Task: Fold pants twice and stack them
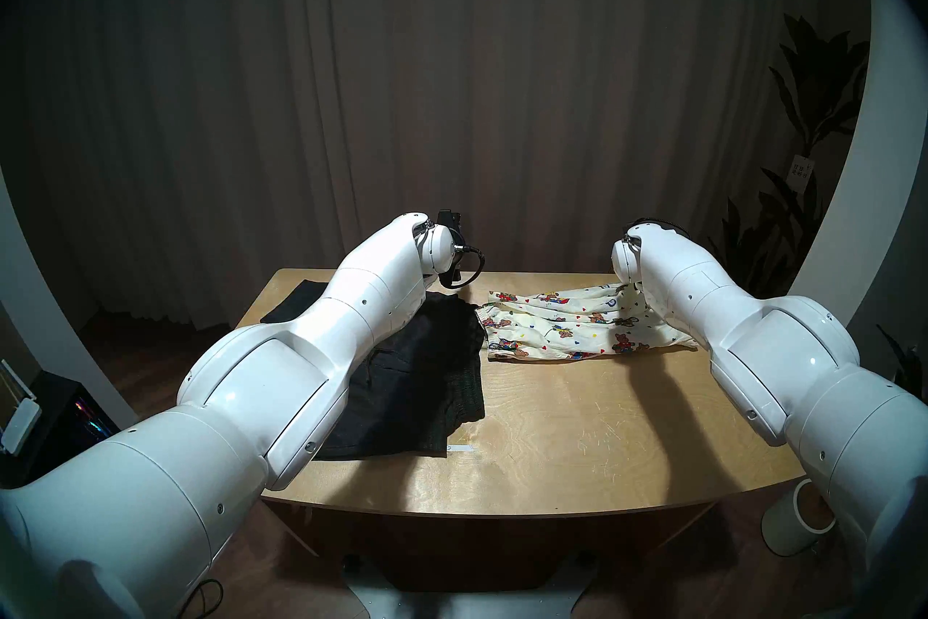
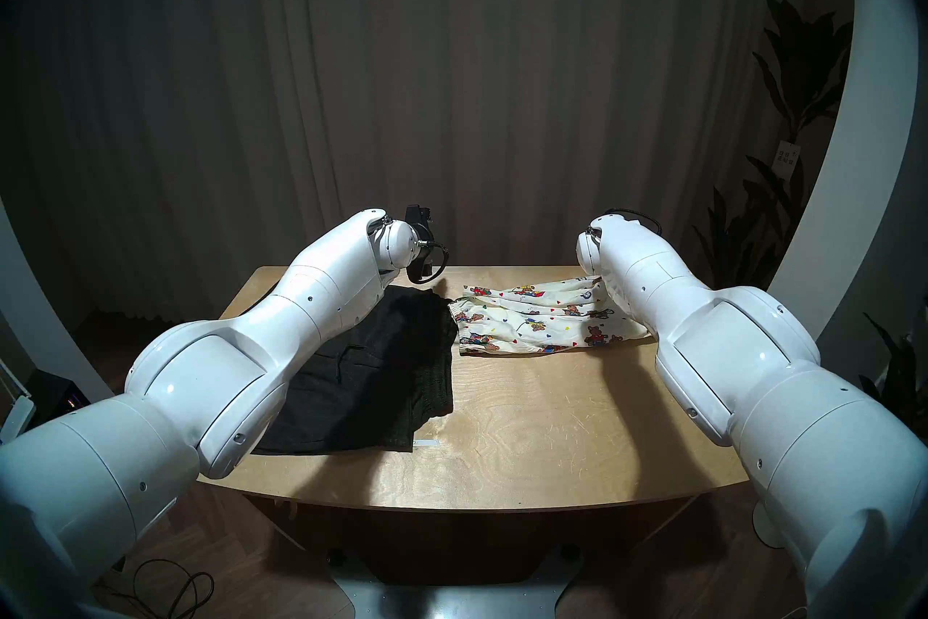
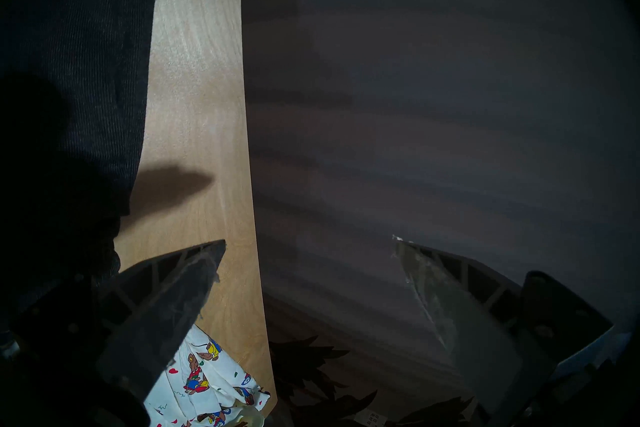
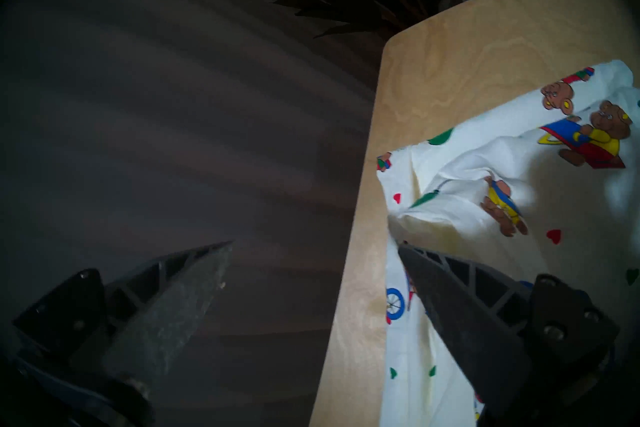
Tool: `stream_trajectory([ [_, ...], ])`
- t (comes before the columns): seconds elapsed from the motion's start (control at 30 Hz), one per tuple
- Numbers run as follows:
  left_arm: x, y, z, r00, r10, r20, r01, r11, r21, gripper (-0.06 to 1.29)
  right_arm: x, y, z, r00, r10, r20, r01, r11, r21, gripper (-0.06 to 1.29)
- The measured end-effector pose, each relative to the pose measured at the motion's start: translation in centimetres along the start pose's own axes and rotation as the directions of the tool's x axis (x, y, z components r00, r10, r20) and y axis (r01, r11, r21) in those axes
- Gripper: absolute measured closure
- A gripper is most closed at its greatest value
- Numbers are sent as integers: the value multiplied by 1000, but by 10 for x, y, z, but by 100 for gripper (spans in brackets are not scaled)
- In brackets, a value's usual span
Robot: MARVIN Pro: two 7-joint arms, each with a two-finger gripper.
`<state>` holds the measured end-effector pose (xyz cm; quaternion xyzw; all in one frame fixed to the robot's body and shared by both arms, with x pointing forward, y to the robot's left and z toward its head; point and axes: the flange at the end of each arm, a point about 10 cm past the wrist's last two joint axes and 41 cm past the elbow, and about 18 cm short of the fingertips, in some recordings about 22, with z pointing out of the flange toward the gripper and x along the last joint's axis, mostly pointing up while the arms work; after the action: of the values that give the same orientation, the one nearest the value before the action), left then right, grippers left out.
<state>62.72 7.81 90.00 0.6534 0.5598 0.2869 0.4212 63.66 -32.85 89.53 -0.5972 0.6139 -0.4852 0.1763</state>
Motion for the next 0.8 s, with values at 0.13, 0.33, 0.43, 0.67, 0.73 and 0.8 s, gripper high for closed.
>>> stream_trajectory([
  [0.13,-3,0,0,999,48,-4,-48,999,-20,0,7,-12,-1,1000,7,7,-7,999,38,0],
  [0.33,-17,0,0,985,170,-8,-170,981,-93,0,24,-25,0,1000,8,24,-11,992,125,0],
  [0.43,-23,0,0,977,213,-11,-213,969,-126,0,31,-27,1,1000,5,31,-10,988,156,0],
  [0.67,-26,1,-3,937,343,-59,-347,908,-232,0,56,-31,3,998,-13,57,-2,967,254,0],
  [0.73,-24,2,-4,927,367,-77,-374,891,-256,0,62,-30,3,998,-23,64,4,961,275,0],
  [0.8,-21,3,-6,914,393,-102,-405,869,-283,0,68,-26,5,997,-36,73,13,955,296,0],
])
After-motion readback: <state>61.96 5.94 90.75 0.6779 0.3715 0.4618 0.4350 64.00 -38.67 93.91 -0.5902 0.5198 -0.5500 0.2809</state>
